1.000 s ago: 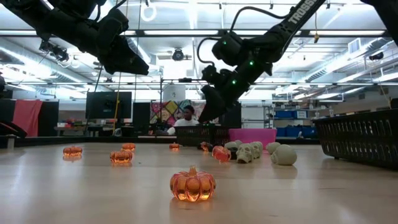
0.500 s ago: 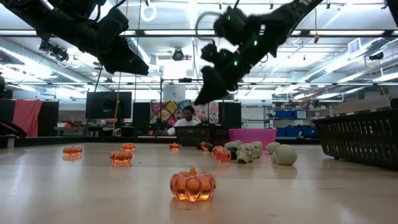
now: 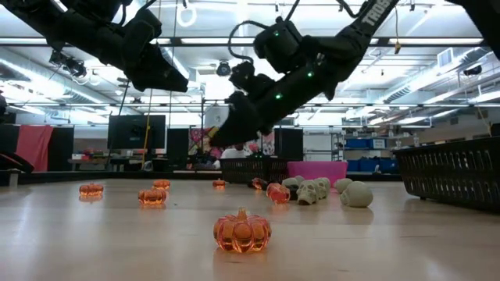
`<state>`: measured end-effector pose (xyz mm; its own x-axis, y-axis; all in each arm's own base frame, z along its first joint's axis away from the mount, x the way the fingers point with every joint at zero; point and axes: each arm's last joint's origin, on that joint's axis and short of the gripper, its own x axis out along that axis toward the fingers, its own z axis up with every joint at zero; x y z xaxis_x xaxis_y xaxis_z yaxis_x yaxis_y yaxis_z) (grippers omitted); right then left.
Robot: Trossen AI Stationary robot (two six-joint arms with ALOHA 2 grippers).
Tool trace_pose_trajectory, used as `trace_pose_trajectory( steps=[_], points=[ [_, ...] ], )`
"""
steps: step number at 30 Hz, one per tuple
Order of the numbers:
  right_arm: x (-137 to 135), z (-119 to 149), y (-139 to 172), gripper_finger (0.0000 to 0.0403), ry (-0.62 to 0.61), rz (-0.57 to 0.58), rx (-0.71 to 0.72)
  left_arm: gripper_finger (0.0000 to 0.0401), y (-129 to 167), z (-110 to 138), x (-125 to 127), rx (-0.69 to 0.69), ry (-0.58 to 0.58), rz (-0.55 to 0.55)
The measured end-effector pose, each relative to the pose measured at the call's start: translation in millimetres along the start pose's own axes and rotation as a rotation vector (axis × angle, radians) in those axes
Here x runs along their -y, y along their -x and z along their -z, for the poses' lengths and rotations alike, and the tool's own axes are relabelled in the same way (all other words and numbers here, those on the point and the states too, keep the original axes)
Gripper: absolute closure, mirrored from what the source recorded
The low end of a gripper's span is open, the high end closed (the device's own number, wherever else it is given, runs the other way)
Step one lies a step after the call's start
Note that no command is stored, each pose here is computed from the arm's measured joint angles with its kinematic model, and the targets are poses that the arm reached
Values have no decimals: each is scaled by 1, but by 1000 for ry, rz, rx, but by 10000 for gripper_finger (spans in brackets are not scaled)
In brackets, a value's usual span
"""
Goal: Sort Halloween decoration
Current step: Put the orange pumpkin toy into the top black bin
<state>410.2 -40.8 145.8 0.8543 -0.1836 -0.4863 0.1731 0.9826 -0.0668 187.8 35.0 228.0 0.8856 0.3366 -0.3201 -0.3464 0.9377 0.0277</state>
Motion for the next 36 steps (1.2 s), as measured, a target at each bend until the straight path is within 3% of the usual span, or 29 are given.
trace_pose_trajectory(
  steps=[7,13,21,36],
  points=[
    [-6,16,-25,195,-56,30,-40,246,0,0,0,0,-19,0],
    [-1,28,-30,195,-95,54,-88,246,0,0,0,-1,-24,0],
    [-2,35,-27,195,-50,35,-171,246,0,0,0,0,-14,0],
    [-9,35,-27,195,41,-33,-171,246,0,-1,0,8,-6,0]
  ],
)
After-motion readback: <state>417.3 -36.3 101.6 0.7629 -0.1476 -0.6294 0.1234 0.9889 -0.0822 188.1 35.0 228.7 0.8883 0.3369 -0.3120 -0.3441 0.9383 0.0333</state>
